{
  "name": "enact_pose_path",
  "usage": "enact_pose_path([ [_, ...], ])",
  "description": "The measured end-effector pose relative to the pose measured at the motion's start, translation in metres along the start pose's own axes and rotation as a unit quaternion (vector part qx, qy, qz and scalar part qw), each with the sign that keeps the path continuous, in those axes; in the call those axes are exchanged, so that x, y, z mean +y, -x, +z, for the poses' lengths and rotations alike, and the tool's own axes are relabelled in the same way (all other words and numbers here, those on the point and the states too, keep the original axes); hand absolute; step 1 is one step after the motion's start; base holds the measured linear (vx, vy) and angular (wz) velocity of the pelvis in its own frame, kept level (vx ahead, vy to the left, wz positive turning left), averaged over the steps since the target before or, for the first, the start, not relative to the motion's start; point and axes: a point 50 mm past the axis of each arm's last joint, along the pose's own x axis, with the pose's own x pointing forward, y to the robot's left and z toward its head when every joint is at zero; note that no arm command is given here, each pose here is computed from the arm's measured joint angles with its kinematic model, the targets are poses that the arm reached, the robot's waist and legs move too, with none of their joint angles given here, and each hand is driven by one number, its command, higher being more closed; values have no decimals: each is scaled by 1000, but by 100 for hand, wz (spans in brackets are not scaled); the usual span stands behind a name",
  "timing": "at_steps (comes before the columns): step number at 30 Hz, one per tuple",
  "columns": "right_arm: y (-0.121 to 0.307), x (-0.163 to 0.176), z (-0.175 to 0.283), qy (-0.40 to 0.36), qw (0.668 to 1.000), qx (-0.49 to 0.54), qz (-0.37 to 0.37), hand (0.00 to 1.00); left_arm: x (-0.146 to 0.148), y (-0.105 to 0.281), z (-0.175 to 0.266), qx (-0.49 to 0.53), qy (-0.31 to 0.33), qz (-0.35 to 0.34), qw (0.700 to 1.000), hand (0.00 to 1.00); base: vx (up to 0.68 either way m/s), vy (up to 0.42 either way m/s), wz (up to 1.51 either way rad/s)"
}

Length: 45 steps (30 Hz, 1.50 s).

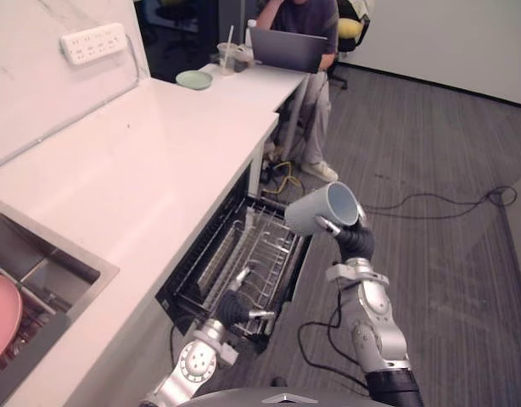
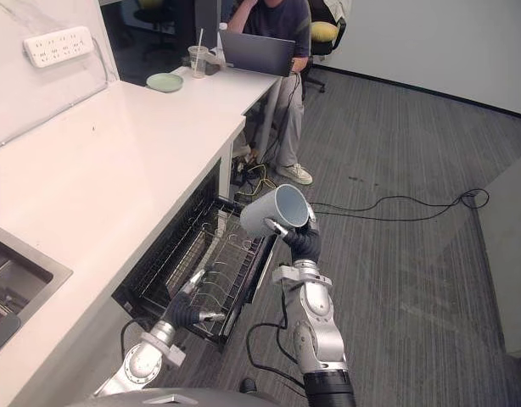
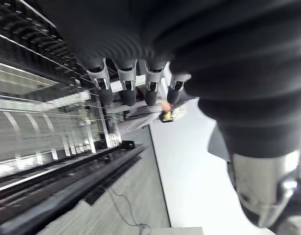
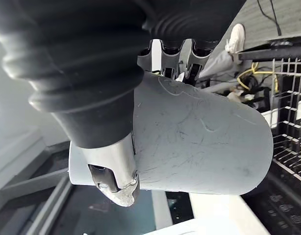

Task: Walk over to the sink, pick up the cup, carry it to the dishwasher, place the cup inside the dishwasher, then close the dishwasher door

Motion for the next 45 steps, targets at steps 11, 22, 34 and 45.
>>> enact_pose_path([
  [11,12,-23,-65,51,982,181,27,100,49,61,-85,247,-15,189,950,0,-19,-28,31],
  [22,-23,-26,-100,126,949,285,56,100,66,80,-100,289,40,280,914,0,-60,-11,46],
  [34,-119,-26,-29,182,950,249,58,100,84,72,-96,253,124,319,905,0,-29,-3,34],
  [45,-130,-32,-13,293,915,270,69,0,89,63,-86,225,129,315,913,0,-25,-13,7],
])
